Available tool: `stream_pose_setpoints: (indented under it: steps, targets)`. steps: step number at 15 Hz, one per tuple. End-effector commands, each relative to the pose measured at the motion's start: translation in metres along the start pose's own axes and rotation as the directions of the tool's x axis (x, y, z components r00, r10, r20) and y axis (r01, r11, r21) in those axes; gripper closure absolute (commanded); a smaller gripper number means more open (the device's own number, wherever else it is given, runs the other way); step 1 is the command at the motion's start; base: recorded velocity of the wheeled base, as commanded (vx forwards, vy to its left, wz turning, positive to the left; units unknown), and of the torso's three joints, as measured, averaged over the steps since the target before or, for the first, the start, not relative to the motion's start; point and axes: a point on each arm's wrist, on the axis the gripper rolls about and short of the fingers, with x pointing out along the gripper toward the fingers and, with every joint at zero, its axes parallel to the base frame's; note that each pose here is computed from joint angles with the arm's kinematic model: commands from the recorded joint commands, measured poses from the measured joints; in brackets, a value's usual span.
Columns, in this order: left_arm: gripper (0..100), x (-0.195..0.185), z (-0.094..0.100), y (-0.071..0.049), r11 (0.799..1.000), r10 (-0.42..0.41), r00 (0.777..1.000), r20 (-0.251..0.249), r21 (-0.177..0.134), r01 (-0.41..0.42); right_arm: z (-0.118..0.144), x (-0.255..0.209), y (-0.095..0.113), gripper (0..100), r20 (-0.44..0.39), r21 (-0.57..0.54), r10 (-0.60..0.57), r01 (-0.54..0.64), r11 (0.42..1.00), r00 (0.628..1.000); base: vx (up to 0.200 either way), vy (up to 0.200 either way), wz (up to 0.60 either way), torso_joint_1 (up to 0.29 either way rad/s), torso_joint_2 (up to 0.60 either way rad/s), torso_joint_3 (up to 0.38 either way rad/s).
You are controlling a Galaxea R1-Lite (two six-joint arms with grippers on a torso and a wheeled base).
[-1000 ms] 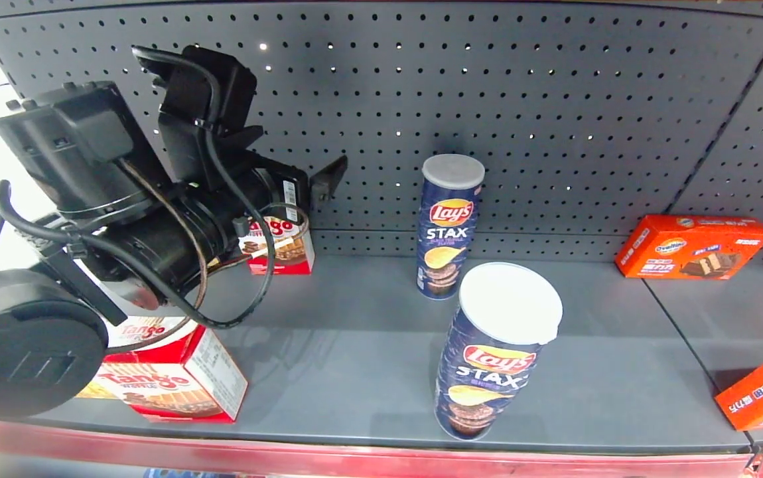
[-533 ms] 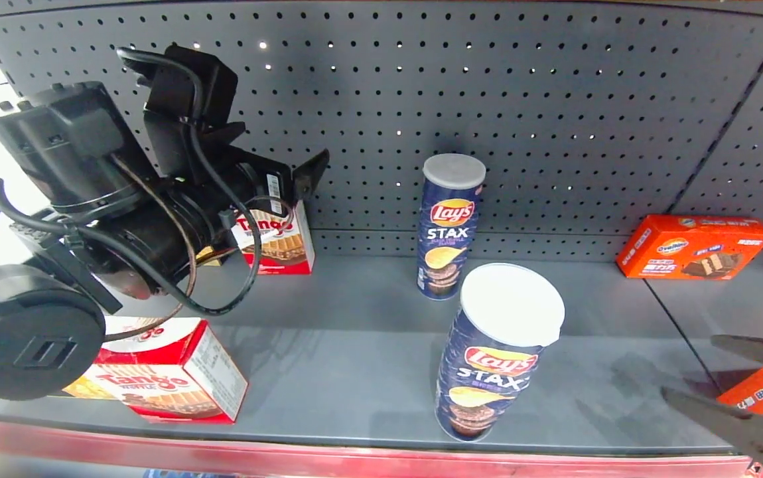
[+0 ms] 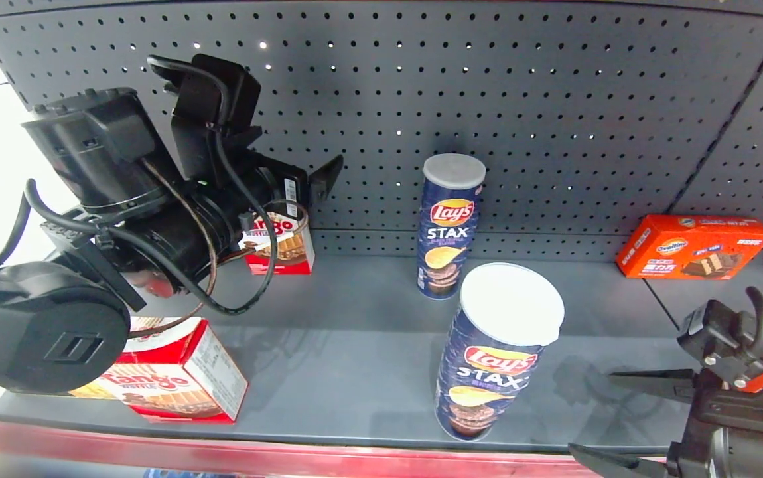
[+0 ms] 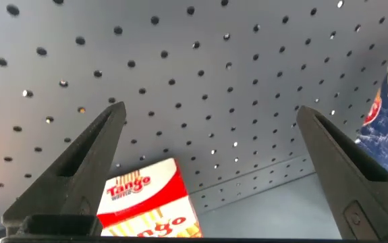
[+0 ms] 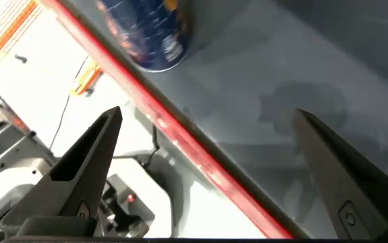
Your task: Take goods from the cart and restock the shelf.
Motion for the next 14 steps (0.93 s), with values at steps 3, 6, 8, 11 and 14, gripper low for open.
stream_pose_setpoints:
  steps: [3,6,8,11,14]
  targets:
    - [0,0.0,-0.004,-0.001,1.0,-0.005,1.0,-0.013,0.001,0.005,0.001,0.008,0.004,0,-0.024,-0.013,0.03,-0.03,0.999,0.999,0.0,0.0,0.0,0.0,0.0,0.0]
    - [0,0.0,-0.003,-0.001,1.0,-0.004,1.0,-0.012,0.001,0.004,0.006,0.021,0.005,0,-0.037,-0.018,0.028,-0.028,0.999,0.999,0.0,0.0,0.0,0.0,0.0,0.0]
    - [0,0.0,-0.003,-0.001,1.0,-0.004,1.0,-0.012,0.001,0.004,0.016,0.03,0.002,0,-0.034,-0.014,0.004,-0.004,1.0,0.999,0.0,0.0,0.0,0.0,0.0,0.0]
    - [0,-0.001,-0.003,-0.001,1.0,-0.002,1.0,-0.01,0.001,0.002,0.023,0.039,-0.001,0,-0.038,-0.011,-0.001,0.001,1.0,0.999,0.0,0.0,0.0,0.0,0.0,0.0]
    - [0,-0.001,-0.003,-0.001,1.0,-0.001,1.0,-0.011,0.0,0.001,0.031,0.048,-0.003,0,-0.036,-0.009,-0.007,0.007,1.0,0.999,0.0,0.0,0.0,0.0,0.0,0.0]
